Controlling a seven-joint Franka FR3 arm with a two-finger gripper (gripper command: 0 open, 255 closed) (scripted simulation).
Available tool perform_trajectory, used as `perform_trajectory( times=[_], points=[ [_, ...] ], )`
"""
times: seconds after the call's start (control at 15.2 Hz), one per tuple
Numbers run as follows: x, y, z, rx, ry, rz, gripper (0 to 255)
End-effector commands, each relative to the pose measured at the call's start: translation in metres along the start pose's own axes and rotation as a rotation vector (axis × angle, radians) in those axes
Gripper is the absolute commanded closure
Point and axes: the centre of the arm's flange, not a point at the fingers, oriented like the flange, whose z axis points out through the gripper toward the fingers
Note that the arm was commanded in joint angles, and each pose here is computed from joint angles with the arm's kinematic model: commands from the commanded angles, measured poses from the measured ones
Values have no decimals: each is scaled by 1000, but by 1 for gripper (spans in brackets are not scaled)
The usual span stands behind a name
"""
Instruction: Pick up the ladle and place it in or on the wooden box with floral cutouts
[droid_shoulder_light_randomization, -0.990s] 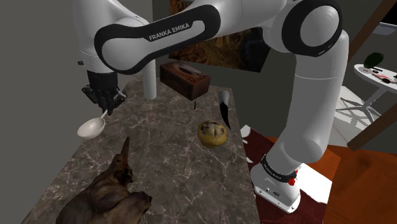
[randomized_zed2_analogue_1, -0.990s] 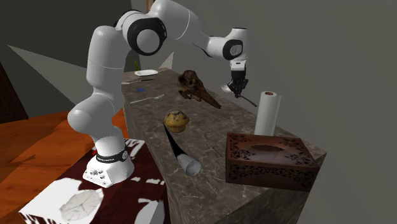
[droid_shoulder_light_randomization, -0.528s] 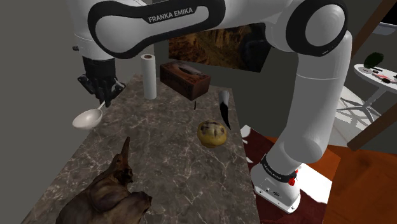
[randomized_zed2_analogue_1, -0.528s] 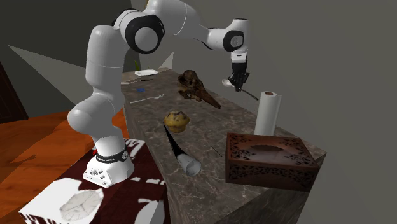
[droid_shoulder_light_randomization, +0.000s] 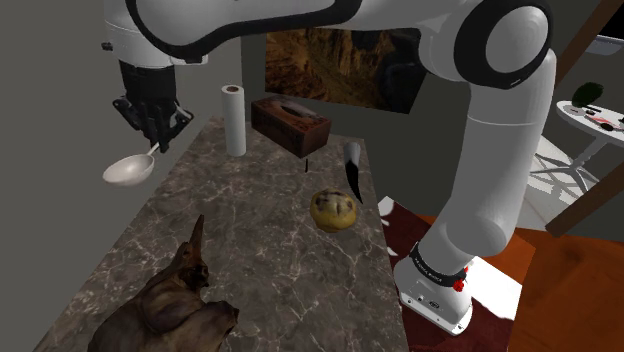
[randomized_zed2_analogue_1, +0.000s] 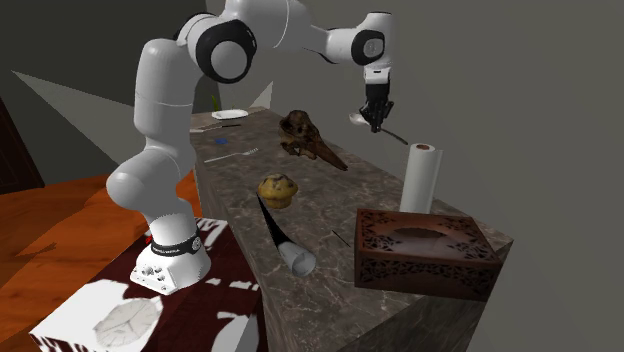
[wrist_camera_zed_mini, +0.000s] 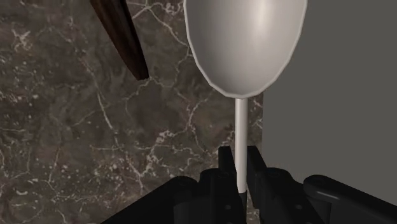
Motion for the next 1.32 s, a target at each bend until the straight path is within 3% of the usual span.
perform_trajectory(
  times=[0.0,1.25],
  points=[
    [12,7,-5,0,0,0,255],
    [229,129,-32,0,0,0,255]
  ],
)
